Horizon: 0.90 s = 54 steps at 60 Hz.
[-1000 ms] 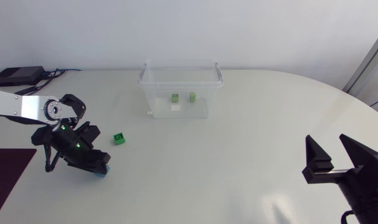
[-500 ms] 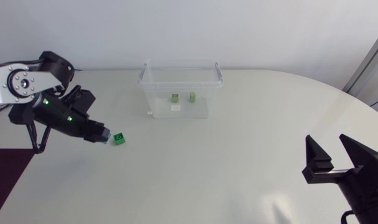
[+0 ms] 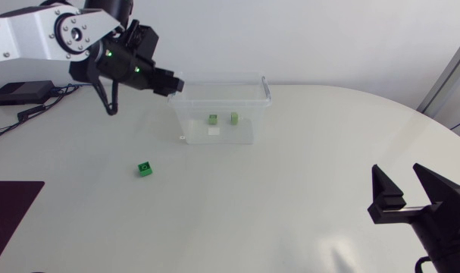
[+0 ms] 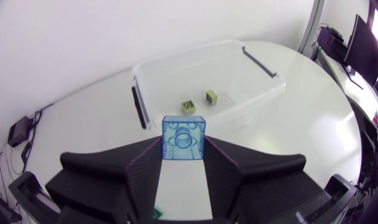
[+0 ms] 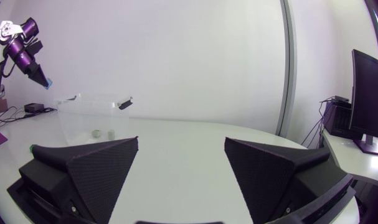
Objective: Place the duplo bricks in the container
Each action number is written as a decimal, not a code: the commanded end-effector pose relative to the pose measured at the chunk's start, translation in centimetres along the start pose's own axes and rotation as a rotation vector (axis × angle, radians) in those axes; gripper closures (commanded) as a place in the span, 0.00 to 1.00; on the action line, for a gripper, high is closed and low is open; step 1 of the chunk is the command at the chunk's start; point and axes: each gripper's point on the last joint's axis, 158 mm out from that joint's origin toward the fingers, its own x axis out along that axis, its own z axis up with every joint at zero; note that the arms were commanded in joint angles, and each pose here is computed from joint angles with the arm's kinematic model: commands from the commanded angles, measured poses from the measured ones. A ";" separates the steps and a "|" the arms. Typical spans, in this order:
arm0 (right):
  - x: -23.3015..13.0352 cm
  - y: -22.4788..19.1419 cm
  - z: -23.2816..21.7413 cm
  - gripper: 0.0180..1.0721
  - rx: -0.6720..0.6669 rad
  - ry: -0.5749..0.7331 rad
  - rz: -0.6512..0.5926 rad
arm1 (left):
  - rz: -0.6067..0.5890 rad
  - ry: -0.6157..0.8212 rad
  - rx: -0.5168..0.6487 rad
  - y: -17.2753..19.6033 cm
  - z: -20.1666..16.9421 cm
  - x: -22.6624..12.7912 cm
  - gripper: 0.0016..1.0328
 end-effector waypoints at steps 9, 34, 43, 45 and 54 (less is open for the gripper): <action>0.1 0.1 -1.1 0.05 0.017 0.024 0.003 | 0.031 -0.133 -0.014 0.0 5.9 3.6 0.84; 0.1 0.1 -1.1 0.05 0.017 0.024 0.003 | 0.097 0.135 -0.131 3.4 7.5 7.0 0.03; 0.1 0.1 -1.1 0.05 0.017 0.024 0.003 | 0.068 0.088 -0.157 4.2 7.9 1.6 0.03; 0.1 0.1 -1.1 0.05 0.017 0.024 0.003 | 0.072 0.059 -0.158 4.4 7.8 0.4 0.03; 0.1 0.1 -1.1 0.05 0.017 0.024 0.003 | 0.079 0.038 -0.134 4.4 6.4 -2.9 0.03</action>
